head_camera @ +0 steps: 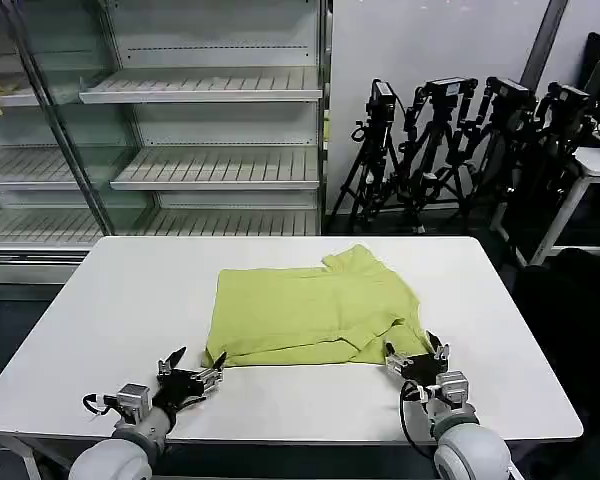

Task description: Fold and organize the clothes.

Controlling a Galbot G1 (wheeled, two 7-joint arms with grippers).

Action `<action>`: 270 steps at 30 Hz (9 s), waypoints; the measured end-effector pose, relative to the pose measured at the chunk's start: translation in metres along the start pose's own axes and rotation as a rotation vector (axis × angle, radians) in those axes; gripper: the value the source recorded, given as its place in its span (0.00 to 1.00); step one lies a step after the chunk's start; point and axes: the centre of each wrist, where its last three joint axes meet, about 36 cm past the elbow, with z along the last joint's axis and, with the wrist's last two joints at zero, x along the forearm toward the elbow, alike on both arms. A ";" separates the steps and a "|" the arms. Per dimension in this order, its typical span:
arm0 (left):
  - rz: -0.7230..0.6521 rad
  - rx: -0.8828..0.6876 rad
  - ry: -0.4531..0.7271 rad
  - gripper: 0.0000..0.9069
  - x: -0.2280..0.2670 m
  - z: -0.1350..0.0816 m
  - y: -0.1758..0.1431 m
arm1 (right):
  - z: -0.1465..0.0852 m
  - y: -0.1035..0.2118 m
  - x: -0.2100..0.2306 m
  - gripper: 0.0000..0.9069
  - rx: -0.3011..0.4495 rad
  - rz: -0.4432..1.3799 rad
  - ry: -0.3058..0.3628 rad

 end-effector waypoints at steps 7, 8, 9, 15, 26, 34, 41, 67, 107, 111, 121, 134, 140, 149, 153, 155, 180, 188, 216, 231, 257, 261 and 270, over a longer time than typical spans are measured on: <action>0.015 0.013 0.022 0.04 -0.002 0.000 -0.002 | 0.000 0.000 0.004 0.00 -0.006 0.004 0.039; 0.017 0.016 0.025 0.03 -0.002 0.000 -0.002 | 0.000 0.000 0.005 0.00 -0.006 0.003 0.043; 0.019 0.018 0.028 0.03 -0.002 0.000 -0.002 | 0.001 0.000 0.006 0.00 -0.007 0.003 0.047; 0.037 0.047 0.042 0.03 -0.001 -0.002 -0.001 | 0.001 0.002 0.012 0.00 -0.007 -0.001 0.062; 0.078 0.113 0.055 0.03 0.006 -0.005 -0.003 | 0.001 0.002 0.027 0.00 -0.003 -0.007 0.074; 0.095 0.151 0.051 0.03 0.016 -0.006 -0.008 | 0.002 0.002 0.044 0.00 0.009 -0.010 0.078; 0.097 0.166 0.047 0.03 0.034 -0.006 -0.015 | 0.004 0.008 0.066 0.00 0.023 -0.023 0.087; 0.042 0.085 0.135 0.02 0.111 0.005 -0.016 | 0.001 0.028 0.141 0.74 0.084 -0.096 0.110; -0.071 0.018 -0.018 1.00 0.048 -0.056 0.028 | -0.078 -0.006 -0.002 1.00 0.020 -0.055 -0.086; -0.091 -0.001 -0.008 1.00 0.027 -0.061 0.037 | -0.090 -0.002 -0.035 1.00 0.007 -0.067 -0.062; -0.112 -0.019 0.031 1.00 -0.020 -0.069 0.050 | -0.121 0.015 -0.103 1.00 -0.008 -0.087 0.000; -0.067 0.013 0.069 1.00 -0.075 -0.081 0.044 | -0.139 0.021 -0.157 1.00 0.004 -0.060 0.069; -0.059 0.015 0.079 1.00 -0.099 -0.087 0.040 | -0.134 0.021 -0.170 1.00 0.003 -0.046 0.104; -0.051 0.015 0.097 0.03 -0.123 -0.092 0.036 | -0.124 0.020 -0.174 0.11 0.004 -0.043 0.140; -0.044 0.011 0.111 0.03 -0.127 -0.090 0.035 | -0.118 0.023 -0.172 0.00 0.004 -0.049 0.144; -0.039 0.009 0.116 0.03 -0.128 -0.088 0.035 | -0.117 0.024 -0.171 0.00 0.003 -0.052 0.146; 0.015 0.060 0.125 0.03 -0.121 -0.086 0.030 | -0.103 0.042 -0.163 0.00 -0.028 -0.075 0.145; 0.019 0.075 0.089 0.03 -0.114 -0.102 0.036 | -0.100 0.040 -0.155 0.00 -0.042 -0.087 0.088; 0.057 0.066 0.039 0.03 -0.054 -0.102 0.039 | -0.098 0.002 -0.059 0.00 -0.056 -0.101 -0.136; 0.074 0.037 0.044 0.03 -0.008 -0.087 0.039 | -0.064 -0.005 0.012 0.00 -0.031 -0.113 -0.131; 0.095 -0.055 0.111 1.00 0.024 -0.051 0.021 | -0.023 0.001 0.061 1.00 -0.056 -0.078 0.019; 0.093 -0.055 0.115 1.00 0.024 -0.050 0.021 | -0.021 0.003 0.061 1.00 -0.053 -0.075 0.029; 0.086 -0.039 0.082 1.00 0.028 -0.052 0.017 | -0.022 0.005 0.072 1.00 -0.035 -0.085 0.005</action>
